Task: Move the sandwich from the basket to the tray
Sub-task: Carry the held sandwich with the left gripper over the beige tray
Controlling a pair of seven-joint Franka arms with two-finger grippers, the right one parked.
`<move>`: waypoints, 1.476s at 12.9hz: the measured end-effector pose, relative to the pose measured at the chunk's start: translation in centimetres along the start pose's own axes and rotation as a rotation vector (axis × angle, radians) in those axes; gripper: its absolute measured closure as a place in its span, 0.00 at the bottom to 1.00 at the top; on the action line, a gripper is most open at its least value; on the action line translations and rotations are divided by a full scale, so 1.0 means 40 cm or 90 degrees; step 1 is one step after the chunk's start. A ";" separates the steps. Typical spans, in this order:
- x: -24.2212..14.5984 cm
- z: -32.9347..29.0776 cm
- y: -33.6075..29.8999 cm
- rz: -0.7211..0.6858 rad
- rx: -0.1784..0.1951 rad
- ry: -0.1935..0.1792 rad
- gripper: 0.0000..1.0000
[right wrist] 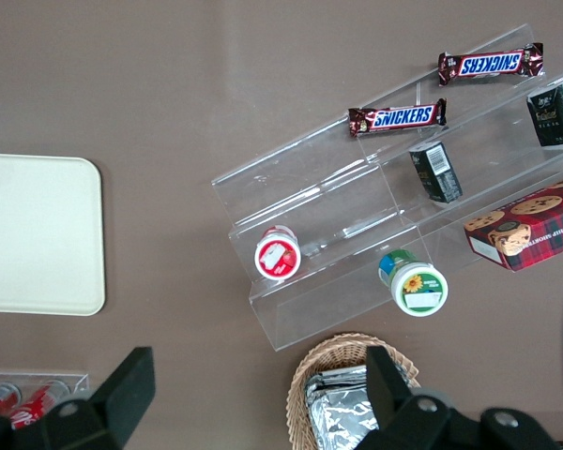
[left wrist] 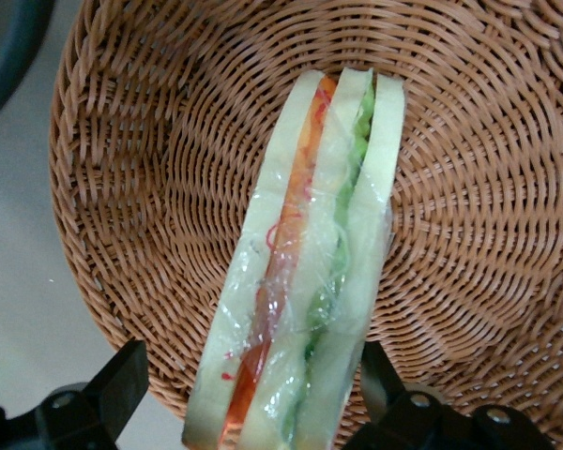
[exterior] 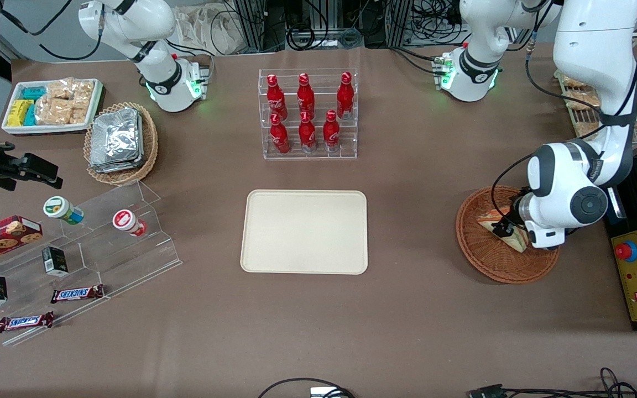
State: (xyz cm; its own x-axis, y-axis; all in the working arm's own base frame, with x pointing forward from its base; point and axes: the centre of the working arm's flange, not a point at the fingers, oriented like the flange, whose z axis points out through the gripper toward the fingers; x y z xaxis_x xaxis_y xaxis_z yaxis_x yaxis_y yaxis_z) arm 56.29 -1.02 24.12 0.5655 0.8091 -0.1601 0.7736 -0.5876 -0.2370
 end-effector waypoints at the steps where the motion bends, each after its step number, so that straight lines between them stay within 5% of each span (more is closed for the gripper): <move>1: 0.000 -0.002 0.000 0.000 -0.001 0.000 0.00; 5: 0.008 -0.012 0.001 -0.004 -0.005 0.004 0.03; 12: 0.026 -0.070 0.023 -0.006 -0.031 0.023 0.76; 15: 0.035 -0.116 0.038 -0.003 -0.048 0.036 0.80; 19: 0.031 -0.273 0.062 0.082 -0.037 0.027 0.82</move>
State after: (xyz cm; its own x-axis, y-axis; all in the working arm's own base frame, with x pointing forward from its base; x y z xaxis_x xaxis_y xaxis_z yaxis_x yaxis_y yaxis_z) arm 62.03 -1.57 33.81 0.6718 0.7265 -0.1446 0.7084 -0.6871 -0.1611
